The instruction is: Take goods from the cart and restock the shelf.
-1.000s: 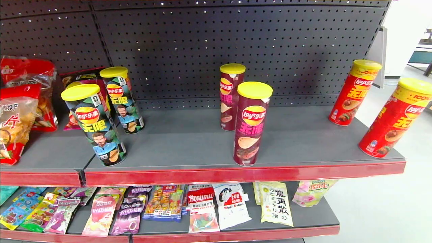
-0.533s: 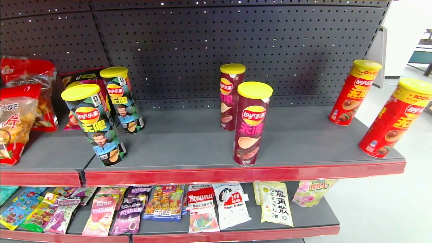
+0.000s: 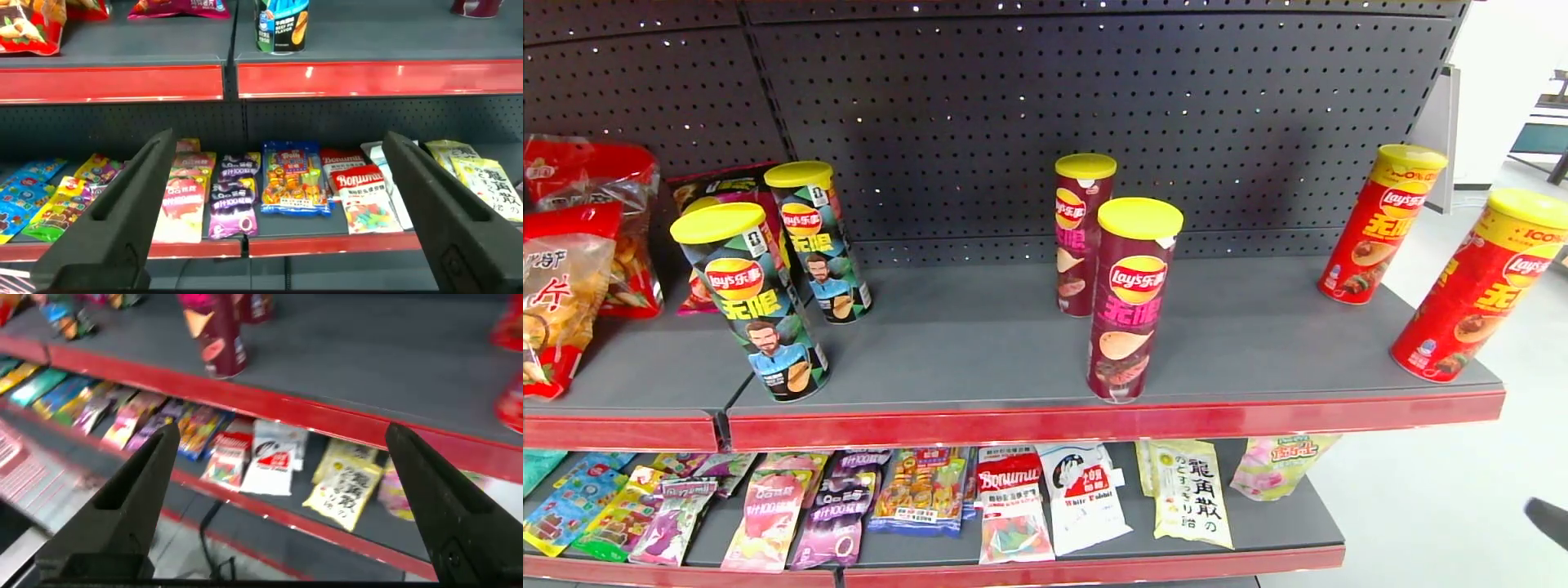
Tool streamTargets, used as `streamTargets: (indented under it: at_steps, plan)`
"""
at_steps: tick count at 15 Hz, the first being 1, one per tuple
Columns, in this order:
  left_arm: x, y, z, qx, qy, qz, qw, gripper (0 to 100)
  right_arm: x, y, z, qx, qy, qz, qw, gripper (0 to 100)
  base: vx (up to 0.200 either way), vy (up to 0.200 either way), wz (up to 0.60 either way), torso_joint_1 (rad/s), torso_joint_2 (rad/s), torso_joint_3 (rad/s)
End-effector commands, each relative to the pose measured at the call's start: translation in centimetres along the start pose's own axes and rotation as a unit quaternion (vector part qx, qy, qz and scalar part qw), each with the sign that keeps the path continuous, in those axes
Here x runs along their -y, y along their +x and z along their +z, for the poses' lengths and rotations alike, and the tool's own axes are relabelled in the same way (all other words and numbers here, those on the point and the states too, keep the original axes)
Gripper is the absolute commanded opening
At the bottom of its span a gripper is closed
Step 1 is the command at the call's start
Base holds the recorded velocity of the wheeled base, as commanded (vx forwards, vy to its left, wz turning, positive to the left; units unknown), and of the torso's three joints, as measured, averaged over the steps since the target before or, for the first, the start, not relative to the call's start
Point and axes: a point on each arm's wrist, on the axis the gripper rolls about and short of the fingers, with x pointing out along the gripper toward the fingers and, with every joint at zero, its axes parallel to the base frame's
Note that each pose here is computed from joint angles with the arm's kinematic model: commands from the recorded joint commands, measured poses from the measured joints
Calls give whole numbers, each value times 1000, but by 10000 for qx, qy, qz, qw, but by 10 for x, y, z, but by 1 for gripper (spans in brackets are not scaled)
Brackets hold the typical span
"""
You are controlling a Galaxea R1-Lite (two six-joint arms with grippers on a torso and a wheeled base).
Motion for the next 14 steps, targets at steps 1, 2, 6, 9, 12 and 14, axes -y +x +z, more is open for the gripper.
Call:
streamTargets:
  at_steps: [1,2,6,9,12,14]
  plan:
    - [0,0,0,-7,0,11,10000,100,8,65,3,-1050,159,529,9929,100,0,0,0,0,0,0]
    - [0,0,0,-7,0,3,10000,100,10,80,1,-1171,181,552,9914,100,0,0,0,0,0,0]
    - [0,0,0,-7,0,3,10000,100,16,134,-8,-1443,193,655,9872,100,0,0,0,0,0,0]
    - [0,0,0,-7,0,3,10000,100,15,161,-13,-1540,157,712,9854,100,0,0,0,0,0,0]
    - [0,0,0,-7,0,3,10000,100,18,181,-12,-1649,134,414,9853,100,0,0,0,0,0,0]
    - [0,0,0,-7,0,3,10000,100,20,199,-10,-1686,134,389,9848,100,0,0,0,0,0,0]
